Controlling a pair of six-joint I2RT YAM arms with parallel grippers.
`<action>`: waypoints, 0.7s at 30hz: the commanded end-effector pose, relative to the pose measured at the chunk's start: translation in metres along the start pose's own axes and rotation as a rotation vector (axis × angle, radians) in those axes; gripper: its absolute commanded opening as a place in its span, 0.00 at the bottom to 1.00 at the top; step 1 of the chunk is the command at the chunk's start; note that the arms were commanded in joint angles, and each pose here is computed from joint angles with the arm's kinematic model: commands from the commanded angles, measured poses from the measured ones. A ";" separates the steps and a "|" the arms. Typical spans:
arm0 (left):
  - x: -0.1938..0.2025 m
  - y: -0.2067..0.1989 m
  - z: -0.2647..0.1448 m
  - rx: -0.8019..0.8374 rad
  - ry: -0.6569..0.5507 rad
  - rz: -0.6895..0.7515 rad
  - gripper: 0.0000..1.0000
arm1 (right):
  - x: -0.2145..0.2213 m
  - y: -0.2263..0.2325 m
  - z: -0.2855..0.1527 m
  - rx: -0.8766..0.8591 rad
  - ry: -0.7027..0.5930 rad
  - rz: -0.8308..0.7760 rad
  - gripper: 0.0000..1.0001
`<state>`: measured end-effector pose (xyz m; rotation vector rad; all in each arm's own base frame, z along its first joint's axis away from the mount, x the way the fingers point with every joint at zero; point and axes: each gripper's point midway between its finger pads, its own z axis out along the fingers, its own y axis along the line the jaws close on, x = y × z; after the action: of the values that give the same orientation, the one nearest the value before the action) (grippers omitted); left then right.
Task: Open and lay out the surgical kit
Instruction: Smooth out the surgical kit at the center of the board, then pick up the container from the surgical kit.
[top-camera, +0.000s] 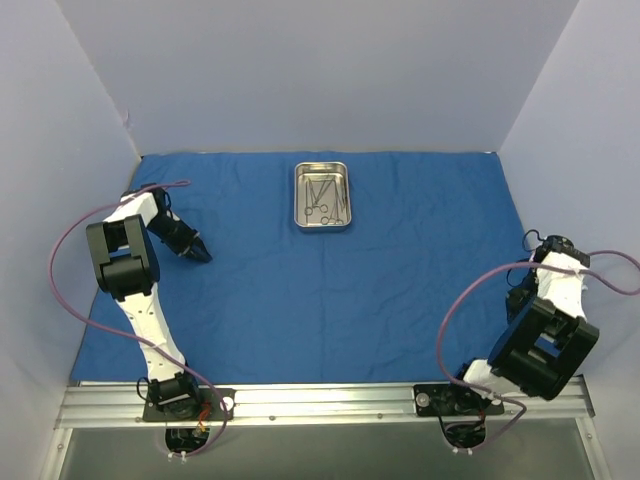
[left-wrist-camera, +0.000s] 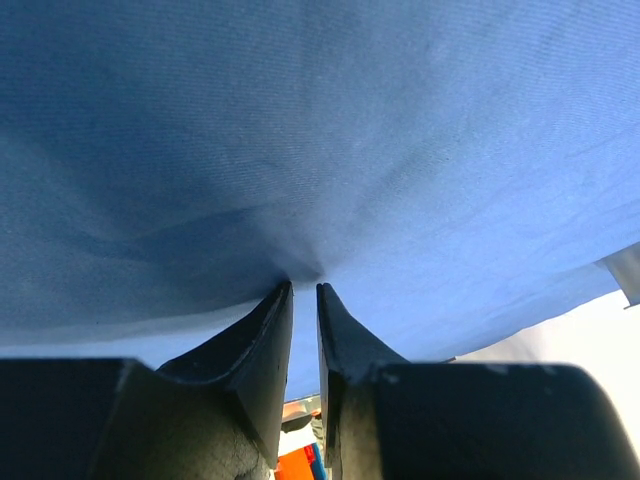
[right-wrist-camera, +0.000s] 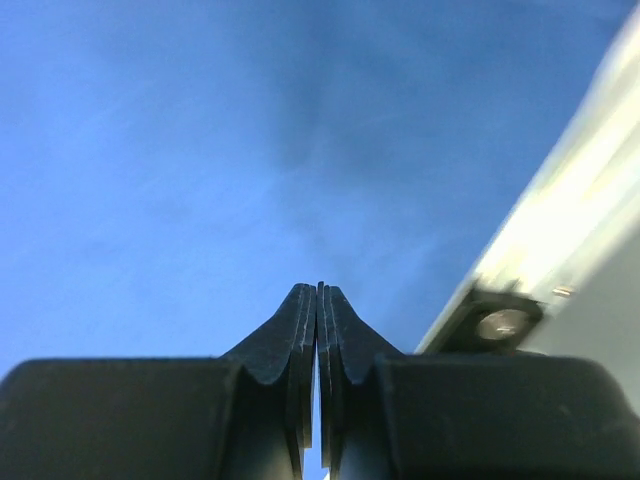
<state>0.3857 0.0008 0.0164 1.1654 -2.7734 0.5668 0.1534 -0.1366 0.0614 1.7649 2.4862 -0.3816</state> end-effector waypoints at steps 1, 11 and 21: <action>-0.018 0.008 -0.002 -0.035 -0.060 0.013 0.26 | 0.010 0.037 -0.037 -0.234 -0.004 -0.102 0.00; -0.024 0.007 -0.004 -0.048 -0.087 0.034 0.26 | -0.013 0.098 -0.051 -0.308 -0.111 -0.313 0.00; -0.006 -0.027 -0.036 0.014 -0.162 0.160 0.39 | 0.021 0.275 -0.123 -0.589 -0.310 -0.657 0.39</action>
<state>0.3926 0.0004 0.0229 1.0944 -2.8769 0.5127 0.3711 -0.0432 0.1141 0.7946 2.5528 -0.0046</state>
